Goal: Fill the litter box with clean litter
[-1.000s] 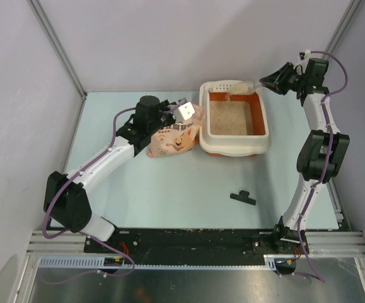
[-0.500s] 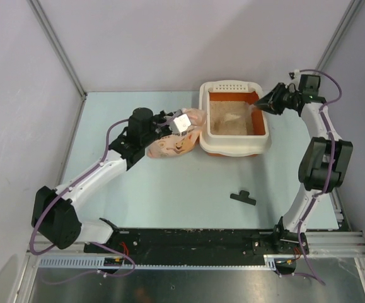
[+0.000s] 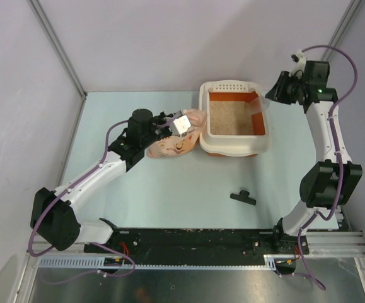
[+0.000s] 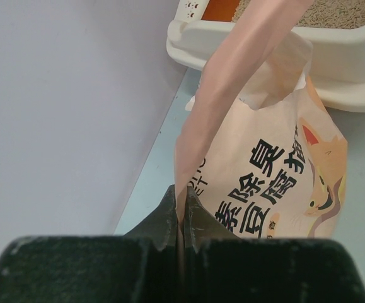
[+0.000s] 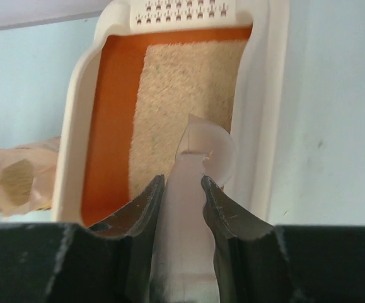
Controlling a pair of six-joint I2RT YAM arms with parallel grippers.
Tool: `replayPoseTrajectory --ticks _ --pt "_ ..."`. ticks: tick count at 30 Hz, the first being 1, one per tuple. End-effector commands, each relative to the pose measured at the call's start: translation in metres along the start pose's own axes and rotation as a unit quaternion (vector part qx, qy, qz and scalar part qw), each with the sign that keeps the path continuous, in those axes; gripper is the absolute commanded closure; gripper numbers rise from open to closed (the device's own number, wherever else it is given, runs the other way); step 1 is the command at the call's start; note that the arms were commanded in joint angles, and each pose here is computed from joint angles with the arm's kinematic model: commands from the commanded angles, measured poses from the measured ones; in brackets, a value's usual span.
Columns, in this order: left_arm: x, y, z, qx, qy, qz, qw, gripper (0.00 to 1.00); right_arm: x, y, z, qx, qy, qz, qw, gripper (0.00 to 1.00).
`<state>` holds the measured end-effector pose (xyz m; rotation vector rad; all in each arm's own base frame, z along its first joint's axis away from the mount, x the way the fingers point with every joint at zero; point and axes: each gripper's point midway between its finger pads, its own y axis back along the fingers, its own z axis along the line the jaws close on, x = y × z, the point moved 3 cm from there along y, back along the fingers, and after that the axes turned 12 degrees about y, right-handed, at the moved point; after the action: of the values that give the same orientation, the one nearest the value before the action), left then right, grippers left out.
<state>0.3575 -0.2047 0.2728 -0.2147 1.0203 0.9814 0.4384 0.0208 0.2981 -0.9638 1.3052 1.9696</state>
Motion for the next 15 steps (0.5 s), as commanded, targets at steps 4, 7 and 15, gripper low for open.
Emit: replayPoseTrajectory --ticks 4,7,15 --pt "-0.073 0.014 0.035 -0.050 0.003 -0.126 0.991 1.00 -0.078 -0.016 0.054 0.011 0.208 -0.080 0.975 1.00" --pt "-0.074 0.017 0.036 -0.054 0.018 -0.127 0.990 1.00 -0.087 -0.003 0.114 -0.167 0.181 -0.083 0.966 1.00" --pt "-0.068 0.018 0.042 -0.080 0.062 -0.111 0.989 1.00 -0.056 0.008 0.176 -0.326 0.148 -0.032 0.933 1.00"
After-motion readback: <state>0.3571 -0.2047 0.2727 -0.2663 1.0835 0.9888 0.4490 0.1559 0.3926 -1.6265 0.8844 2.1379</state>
